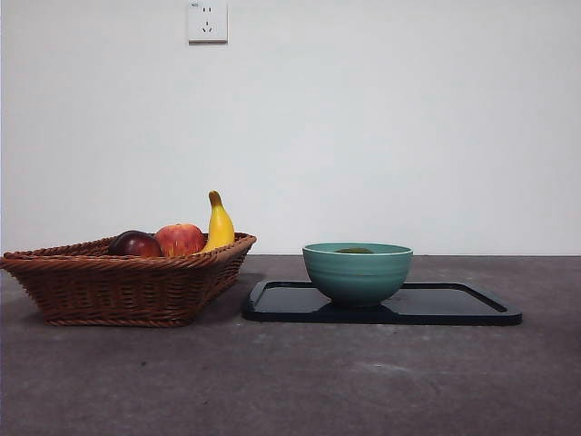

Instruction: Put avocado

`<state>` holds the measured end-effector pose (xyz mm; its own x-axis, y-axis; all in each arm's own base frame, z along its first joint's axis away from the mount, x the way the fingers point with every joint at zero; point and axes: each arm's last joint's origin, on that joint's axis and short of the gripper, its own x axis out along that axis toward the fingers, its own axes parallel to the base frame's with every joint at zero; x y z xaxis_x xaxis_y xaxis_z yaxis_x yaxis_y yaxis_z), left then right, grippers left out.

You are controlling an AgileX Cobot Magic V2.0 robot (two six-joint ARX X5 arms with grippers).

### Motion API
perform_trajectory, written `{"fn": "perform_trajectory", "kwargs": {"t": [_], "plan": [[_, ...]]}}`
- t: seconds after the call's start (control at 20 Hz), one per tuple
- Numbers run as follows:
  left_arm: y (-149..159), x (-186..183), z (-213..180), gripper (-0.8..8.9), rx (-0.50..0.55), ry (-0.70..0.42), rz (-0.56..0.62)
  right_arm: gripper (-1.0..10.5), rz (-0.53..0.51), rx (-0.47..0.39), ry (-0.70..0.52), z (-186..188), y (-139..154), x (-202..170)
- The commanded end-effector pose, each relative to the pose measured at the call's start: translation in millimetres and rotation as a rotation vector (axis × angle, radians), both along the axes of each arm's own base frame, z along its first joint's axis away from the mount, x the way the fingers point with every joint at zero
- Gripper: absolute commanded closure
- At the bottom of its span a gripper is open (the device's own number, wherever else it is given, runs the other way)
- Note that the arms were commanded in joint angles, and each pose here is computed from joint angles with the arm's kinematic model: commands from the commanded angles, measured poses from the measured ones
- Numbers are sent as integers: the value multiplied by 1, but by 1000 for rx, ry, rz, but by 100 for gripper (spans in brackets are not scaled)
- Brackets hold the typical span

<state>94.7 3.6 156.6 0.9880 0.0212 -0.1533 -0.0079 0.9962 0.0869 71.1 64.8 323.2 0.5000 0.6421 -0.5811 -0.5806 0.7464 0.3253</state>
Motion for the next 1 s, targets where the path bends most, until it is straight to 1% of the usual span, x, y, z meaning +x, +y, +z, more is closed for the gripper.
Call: {"fn": "perform_trajectory", "kwargs": {"t": [0.05,0.55,0.6,0.65,0.7,0.75,0.8,0.9,1.0], "plan": [[0,1,-8,805,0,26,5,940,4,11,-7,2,1,0],[0,1,-8,805,0,26,5,940,4,10,-7,2,1,0],[0,1,-8,805,0,26,5,940,4,-6,-42,3,-1,0],[0,1,-8,805,0,26,5,940,-37,-18,-90,5,-5,0],[0,1,-8,805,0,26,5,940,-126,-25,-159,9,-10,4],[0,1,-8,805,0,26,5,940,-208,-8,-221,12,-15,8],[0,1,-8,805,0,26,5,940,-308,30,-296,13,-23,12],[0,1,-8,805,0,26,5,940,-473,76,-419,7,-37,15],[0,1,-8,805,0,26,5,940,-601,79,-541,-11,-49,18]]}}
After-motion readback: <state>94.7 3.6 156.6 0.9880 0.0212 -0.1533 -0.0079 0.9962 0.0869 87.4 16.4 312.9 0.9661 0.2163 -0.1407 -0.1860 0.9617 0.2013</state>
